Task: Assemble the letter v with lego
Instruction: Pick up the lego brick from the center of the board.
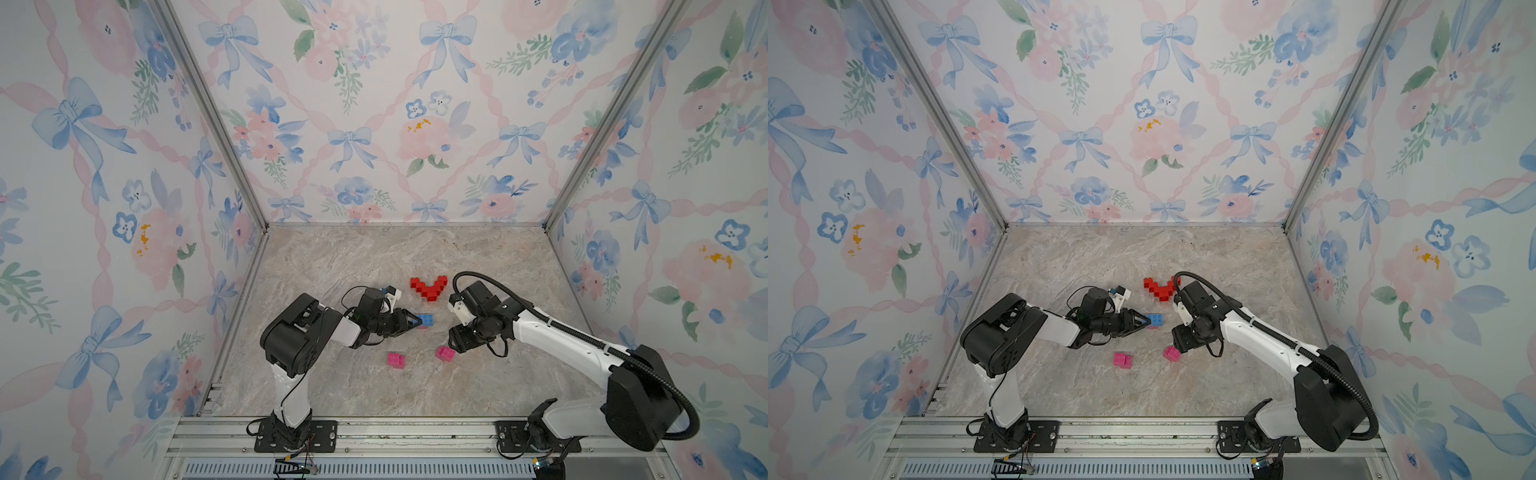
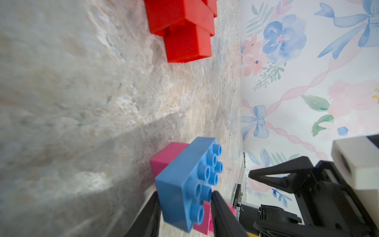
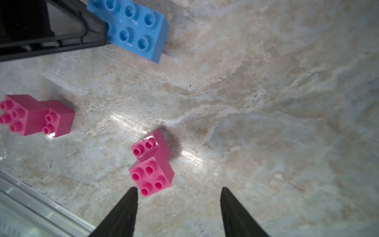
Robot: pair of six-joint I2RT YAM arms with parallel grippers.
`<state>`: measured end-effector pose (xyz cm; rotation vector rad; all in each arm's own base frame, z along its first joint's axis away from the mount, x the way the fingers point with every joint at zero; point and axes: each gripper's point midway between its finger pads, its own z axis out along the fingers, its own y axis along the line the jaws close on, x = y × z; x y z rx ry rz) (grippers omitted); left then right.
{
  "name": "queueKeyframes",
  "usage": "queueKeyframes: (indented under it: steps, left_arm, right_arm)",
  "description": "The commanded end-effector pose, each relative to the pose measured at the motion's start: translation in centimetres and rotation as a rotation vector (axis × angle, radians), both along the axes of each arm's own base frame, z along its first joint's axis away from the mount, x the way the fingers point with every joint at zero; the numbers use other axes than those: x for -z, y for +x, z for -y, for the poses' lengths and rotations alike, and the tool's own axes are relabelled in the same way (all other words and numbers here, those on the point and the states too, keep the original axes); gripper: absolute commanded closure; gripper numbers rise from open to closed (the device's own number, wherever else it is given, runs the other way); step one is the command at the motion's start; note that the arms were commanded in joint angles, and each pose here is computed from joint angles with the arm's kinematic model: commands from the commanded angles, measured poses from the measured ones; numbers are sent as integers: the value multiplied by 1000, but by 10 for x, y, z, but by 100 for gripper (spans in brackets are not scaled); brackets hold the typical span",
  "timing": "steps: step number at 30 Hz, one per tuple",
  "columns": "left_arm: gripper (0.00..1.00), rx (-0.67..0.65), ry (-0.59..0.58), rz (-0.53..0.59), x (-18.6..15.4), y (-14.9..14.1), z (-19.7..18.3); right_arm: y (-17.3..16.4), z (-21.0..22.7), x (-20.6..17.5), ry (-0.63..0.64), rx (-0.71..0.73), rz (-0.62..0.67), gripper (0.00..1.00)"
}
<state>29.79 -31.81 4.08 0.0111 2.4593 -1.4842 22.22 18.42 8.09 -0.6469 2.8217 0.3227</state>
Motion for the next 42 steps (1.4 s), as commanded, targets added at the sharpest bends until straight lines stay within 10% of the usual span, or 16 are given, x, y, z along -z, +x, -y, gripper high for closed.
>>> queueKeyframes:
  steps: [1,42]
  left_arm:
    - [60,8,19,-42,15,-11,-2]
    - [58,-5,3,-54,13,2,2]
  right_arm:
    - [-9,-6,-8,-1,-72,28,34]
    - [-11,-36,47,-146,-254,-54,65]
